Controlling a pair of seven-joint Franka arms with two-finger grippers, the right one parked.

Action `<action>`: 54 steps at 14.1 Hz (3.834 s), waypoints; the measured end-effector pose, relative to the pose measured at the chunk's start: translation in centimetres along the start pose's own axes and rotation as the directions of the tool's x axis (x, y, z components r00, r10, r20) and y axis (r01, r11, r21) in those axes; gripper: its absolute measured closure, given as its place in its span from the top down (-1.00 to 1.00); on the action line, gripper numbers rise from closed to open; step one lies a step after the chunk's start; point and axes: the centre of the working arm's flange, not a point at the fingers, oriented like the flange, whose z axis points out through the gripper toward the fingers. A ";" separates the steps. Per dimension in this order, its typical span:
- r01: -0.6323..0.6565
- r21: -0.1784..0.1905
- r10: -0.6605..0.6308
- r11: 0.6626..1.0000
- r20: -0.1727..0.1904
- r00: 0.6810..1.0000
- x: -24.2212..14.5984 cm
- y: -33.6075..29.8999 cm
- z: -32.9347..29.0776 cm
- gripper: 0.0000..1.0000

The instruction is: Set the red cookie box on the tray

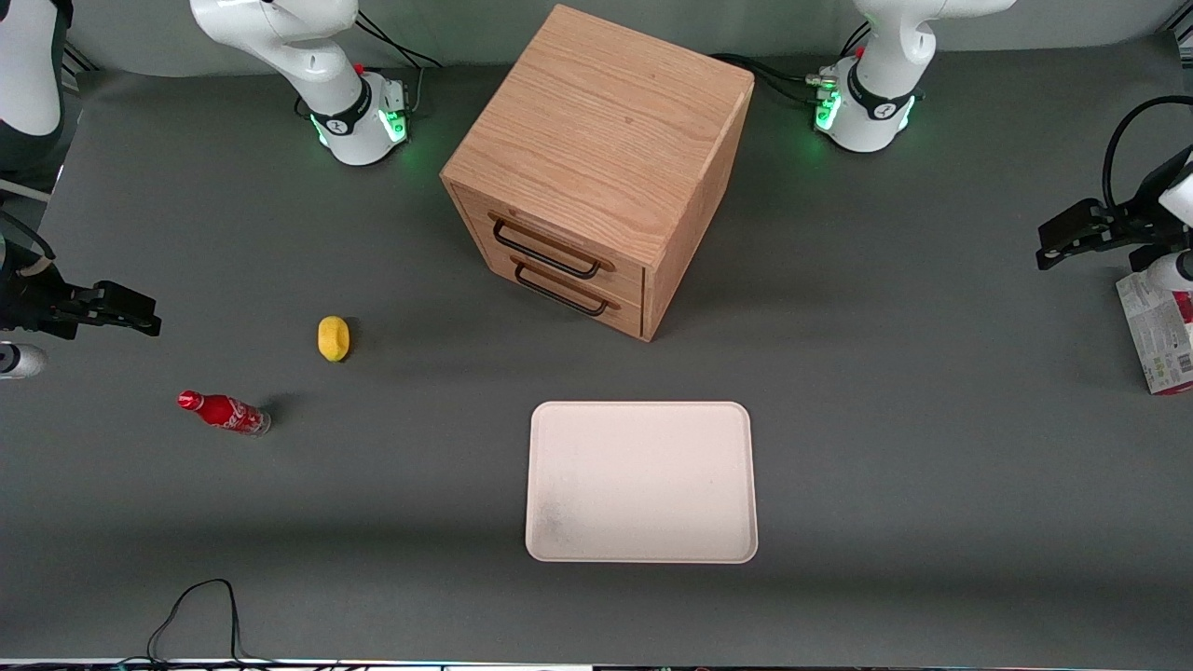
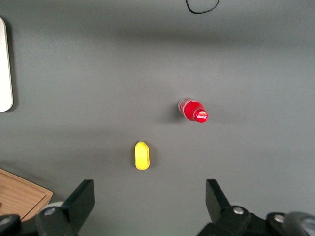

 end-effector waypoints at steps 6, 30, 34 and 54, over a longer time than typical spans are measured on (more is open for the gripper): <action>0.002 -0.001 -0.002 1.000 0.026 1.000 -0.3 -0.1 0.2 1.00; 0.276 -0.008 -0.275 0.961 0.041 0.960 -12.8 -46.7 17.0 1.00; 0.207 0.006 -0.207 0.978 0.009 0.978 -10.8 -44.4 24.4 1.00; 0.158 0.030 -0.156 0.987 -0.056 0.986 -9.3 -42.5 38.3 -0.08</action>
